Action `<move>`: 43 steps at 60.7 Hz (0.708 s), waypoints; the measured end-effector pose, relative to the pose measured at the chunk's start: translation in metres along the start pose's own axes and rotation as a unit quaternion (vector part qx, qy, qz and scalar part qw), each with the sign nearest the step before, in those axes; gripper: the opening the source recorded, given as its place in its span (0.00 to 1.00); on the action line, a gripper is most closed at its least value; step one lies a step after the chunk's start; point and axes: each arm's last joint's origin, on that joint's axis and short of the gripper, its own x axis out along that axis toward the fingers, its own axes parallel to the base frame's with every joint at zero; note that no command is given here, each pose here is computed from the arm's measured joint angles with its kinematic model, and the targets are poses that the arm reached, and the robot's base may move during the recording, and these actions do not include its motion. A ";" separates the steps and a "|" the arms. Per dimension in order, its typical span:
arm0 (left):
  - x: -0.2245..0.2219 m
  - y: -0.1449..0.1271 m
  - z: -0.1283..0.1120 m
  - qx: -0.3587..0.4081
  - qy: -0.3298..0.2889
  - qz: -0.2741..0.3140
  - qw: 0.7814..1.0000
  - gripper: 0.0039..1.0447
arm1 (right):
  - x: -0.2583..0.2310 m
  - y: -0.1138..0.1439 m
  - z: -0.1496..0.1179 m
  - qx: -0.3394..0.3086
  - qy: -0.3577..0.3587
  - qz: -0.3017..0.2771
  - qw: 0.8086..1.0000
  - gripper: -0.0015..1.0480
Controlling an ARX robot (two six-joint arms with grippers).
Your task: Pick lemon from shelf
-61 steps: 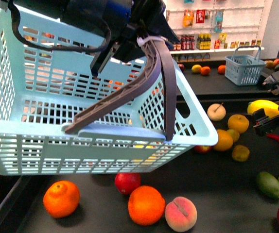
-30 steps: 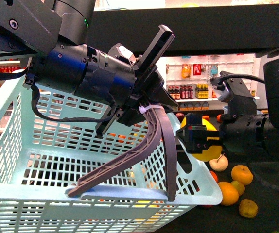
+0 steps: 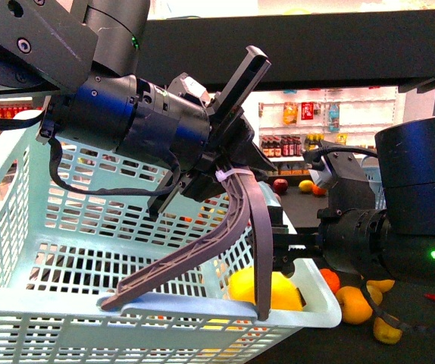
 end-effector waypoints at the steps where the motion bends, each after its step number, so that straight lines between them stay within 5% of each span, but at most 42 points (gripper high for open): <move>1: 0.000 0.000 0.000 0.001 -0.001 0.001 1.000 0.09 | 0.000 -0.001 0.000 0.001 -0.001 -0.002 1.000 0.97; 14: 0.000 0.000 0.000 0.000 -0.001 0.001 1.000 0.09 | -0.035 -0.036 0.024 0.014 -0.039 -0.069 0.997 0.98; 24: 0.000 0.000 0.000 0.000 0.000 0.000 1.000 0.09 | -0.120 -0.067 0.048 -0.039 -0.098 -0.165 0.981 0.98; 43: 0.000 0.000 0.000 0.001 0.000 0.000 1.000 0.09 | -0.257 -0.044 0.013 -0.060 -0.091 -0.171 0.979 0.98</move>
